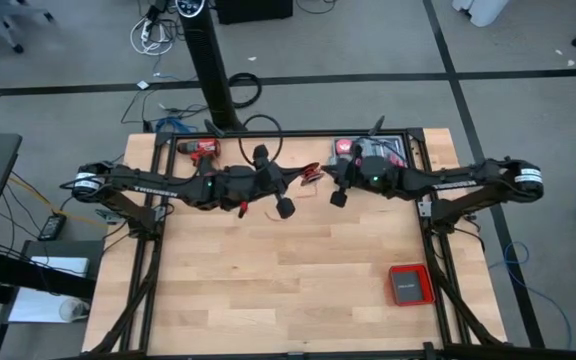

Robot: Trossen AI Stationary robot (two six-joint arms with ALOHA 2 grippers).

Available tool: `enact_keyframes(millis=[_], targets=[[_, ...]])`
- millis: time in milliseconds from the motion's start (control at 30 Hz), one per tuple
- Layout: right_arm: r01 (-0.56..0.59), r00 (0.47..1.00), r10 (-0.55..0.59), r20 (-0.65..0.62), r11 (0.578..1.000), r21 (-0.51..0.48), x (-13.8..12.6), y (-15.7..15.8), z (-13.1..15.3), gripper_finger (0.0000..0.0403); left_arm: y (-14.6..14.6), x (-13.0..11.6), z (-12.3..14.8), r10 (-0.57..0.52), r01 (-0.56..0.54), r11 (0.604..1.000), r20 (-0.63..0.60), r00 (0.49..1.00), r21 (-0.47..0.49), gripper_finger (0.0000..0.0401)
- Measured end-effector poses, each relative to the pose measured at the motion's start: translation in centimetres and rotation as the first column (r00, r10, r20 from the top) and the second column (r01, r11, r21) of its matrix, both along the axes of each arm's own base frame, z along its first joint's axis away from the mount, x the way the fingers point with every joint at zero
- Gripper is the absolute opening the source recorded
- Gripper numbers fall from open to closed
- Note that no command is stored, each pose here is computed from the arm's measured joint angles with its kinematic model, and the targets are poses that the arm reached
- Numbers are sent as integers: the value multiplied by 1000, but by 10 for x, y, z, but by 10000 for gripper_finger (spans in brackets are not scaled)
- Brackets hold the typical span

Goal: Coil cords
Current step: Coil the red wire on the black spool

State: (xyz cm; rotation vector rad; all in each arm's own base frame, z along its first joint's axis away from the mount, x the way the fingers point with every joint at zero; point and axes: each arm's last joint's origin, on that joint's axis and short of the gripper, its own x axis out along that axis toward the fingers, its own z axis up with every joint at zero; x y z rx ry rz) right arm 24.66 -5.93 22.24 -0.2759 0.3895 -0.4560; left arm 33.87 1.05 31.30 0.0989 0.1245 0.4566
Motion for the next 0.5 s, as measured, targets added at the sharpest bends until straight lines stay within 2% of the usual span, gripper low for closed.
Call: enact_keyframes(millis=[300, 500], targets=[[65, 996, -56, 73, 990, -123, -18, 13, 30, 0, 8, -4, -16, 76, -70, 997, -176, 981, 35, 0], [21, 993, -4, 119, 990, -138, -18, 28, 43, 0, 16, -6, -21, 117, -111, 993, -239, 964, 40, 0]])
